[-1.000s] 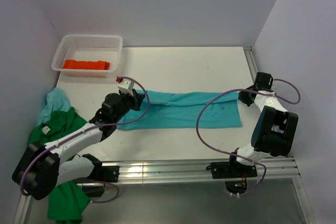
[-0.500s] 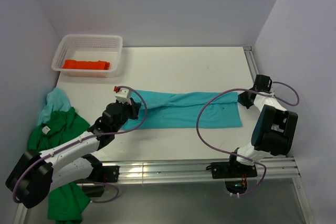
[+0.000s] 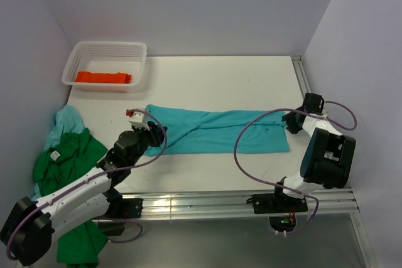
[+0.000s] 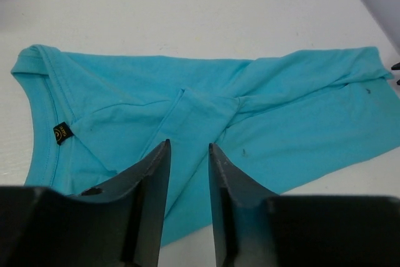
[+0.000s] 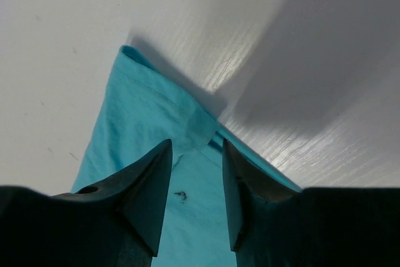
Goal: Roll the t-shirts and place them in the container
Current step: Fold the tshirt
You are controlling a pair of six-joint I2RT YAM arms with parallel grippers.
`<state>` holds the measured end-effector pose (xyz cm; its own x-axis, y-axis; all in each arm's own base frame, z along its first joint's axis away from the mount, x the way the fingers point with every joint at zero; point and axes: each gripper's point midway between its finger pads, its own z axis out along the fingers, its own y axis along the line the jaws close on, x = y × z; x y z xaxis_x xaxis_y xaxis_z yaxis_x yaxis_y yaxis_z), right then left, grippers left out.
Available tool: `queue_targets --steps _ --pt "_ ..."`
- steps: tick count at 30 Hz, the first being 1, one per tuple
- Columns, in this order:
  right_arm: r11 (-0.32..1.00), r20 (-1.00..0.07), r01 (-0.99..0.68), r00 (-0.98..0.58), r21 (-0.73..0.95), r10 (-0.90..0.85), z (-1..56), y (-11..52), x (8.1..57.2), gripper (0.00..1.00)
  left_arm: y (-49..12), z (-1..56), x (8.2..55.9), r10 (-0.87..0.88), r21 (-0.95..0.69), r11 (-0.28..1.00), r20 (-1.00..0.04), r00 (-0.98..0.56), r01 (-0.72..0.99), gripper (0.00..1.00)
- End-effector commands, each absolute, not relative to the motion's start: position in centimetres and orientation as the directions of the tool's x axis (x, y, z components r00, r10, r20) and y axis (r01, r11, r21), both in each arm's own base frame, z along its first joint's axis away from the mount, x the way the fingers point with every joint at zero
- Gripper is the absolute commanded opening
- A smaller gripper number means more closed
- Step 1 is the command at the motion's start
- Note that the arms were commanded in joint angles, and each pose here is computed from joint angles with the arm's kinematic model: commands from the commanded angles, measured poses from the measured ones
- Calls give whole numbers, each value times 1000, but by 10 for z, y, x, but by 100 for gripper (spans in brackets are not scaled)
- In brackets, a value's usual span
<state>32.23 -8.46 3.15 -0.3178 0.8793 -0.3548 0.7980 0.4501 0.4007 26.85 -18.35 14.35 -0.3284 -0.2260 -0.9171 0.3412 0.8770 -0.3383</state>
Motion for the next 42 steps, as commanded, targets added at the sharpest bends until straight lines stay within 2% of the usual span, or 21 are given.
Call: queue_targets --steps 1,4,6,7,11,13,17,19,21,25,27,28,36,42 --pt "484 -451 750 -277 451 849 64 -94 332 46 -182 166 261 -284 -367 847 -924 -256 386 37" --pt "548 -487 666 -305 505 819 83 -79 341 46 -172 178 260 -326 -385 852 -920 -217 356 43" --pt "594 -511 602 -331 533 793 92 -65 347 46 -158 177 267 -349 -397 880 -913 -211 260 46" --pt "624 -519 562 -360 543 775 98 -50 350 47 -156 185 271 -360 -403 884 -911 -202 238 51" --pt "722 -555 424 -462 547 692 117 6 364 46 -167 185 285 -333 -393 895 -903 -270 210 56" --pt "753 -571 351 -497 557 653 126 31 368 46 -165 176 298 -326 -385 912 -890 -319 142 59" --pt "833 -643 119 -580 540 500 150 101 376 46 -163 171 316 -375 -459 875 -844 -383 154 60" --pt "852 -656 56 -612 521 442 148 123 379 46 -145 168 332 -421 -499 860 -814 -400 110 62" --pt "847 -679 -101 -650 523 342 160 163 380 47 -136 167 347 -439 -510 857 -799 -411 76 62" --pt "832 -668 -238 -717 502 199 150 220 393 57 -135 154 368 -436 -505 863 -767 -471 23 63" --pt "844 -665 -275 -737 460 123 133 243 393 60 -137 148 379 -441 -521 853 -747 -497 25 64" --pt "843 -676 -295 -729 449 105 138 252 397 60 -138 147 383 -450 -532 847 -736 -505 20 69" --pt "836 -647 -369 -762 405 -23 103 306 398 47 -138 109 407 -464 -545 837 -660 -590 -49 68" --pt "817 -639 -423 -764 392 -89 91 332 395 48 -132 91 422 -496 -576 813 -609 -619 -84 68"
